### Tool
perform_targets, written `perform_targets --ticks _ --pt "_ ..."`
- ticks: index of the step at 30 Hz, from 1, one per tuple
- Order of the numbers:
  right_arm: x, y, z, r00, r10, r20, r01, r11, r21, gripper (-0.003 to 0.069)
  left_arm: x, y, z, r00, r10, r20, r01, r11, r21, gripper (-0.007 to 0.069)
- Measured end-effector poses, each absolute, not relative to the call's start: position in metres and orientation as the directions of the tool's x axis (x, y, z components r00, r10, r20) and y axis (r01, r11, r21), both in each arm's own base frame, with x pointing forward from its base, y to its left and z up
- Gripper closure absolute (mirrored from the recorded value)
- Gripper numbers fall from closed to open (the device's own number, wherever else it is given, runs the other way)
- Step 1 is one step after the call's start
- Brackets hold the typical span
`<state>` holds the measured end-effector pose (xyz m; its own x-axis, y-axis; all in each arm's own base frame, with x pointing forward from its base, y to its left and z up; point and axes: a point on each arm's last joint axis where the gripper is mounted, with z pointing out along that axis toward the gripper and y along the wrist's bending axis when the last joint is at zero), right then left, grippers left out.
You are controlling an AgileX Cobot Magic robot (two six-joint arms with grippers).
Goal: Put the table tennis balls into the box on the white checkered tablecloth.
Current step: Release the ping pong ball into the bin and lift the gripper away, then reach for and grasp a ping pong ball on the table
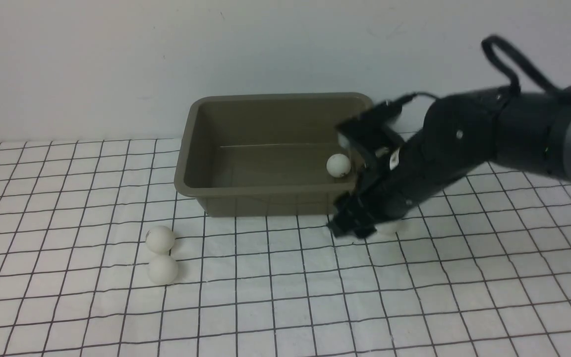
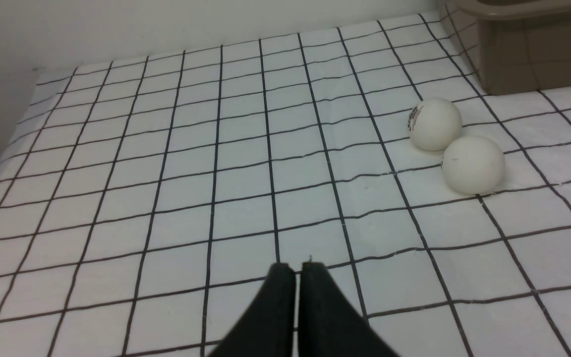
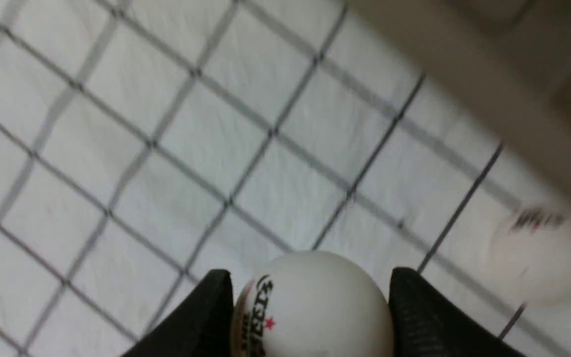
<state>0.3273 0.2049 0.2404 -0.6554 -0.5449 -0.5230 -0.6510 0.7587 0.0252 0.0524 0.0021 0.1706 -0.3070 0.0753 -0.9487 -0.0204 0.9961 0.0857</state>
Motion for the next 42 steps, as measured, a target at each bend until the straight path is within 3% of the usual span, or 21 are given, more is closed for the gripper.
perform_targets --ticks 4,8,14,21,36,42 --pt "0.352 0.217 0.286 -0.529 -0.521 -0.671 -0.663 0.746 -0.057 0.0293 0.052 0.002 0.171 -0.307 0.075 -0.949 -0.020 0.996 0.086 0.0629" --pt "0.382 0.232 0.295 -0.466 -0.527 -0.711 -0.662 0.741 -0.115 0.0293 0.052 0.002 0.171 -0.307 0.075 -0.949 -0.020 0.996 0.086 0.0629" --pt "0.429 0.256 0.245 -0.472 -0.584 -0.661 -0.673 0.722 -0.158 0.0293 0.052 0.002 0.171 -0.307 0.075 -0.949 -0.020 0.996 0.086 0.0629" --pt "0.447 0.265 0.204 -0.478 -0.630 -0.612 -0.693 0.699 -0.177 0.0288 0.052 0.002 0.171 -0.307 0.075 -0.949 -0.020 0.996 0.086 0.0629" --pt "0.443 0.263 0.206 -0.507 -0.652 -0.563 -0.706 0.689 -0.162 0.0239 0.052 0.002 0.171 -0.307 0.075 -0.949 -0.020 0.996 0.086 0.0629" --pt "0.428 0.251 0.254 -0.488 -0.676 -0.552 -0.704 0.679 -0.209 0.0239 0.052 0.002 0.171 -0.307 0.075 -0.949 -0.020 0.996 0.086 0.0629"
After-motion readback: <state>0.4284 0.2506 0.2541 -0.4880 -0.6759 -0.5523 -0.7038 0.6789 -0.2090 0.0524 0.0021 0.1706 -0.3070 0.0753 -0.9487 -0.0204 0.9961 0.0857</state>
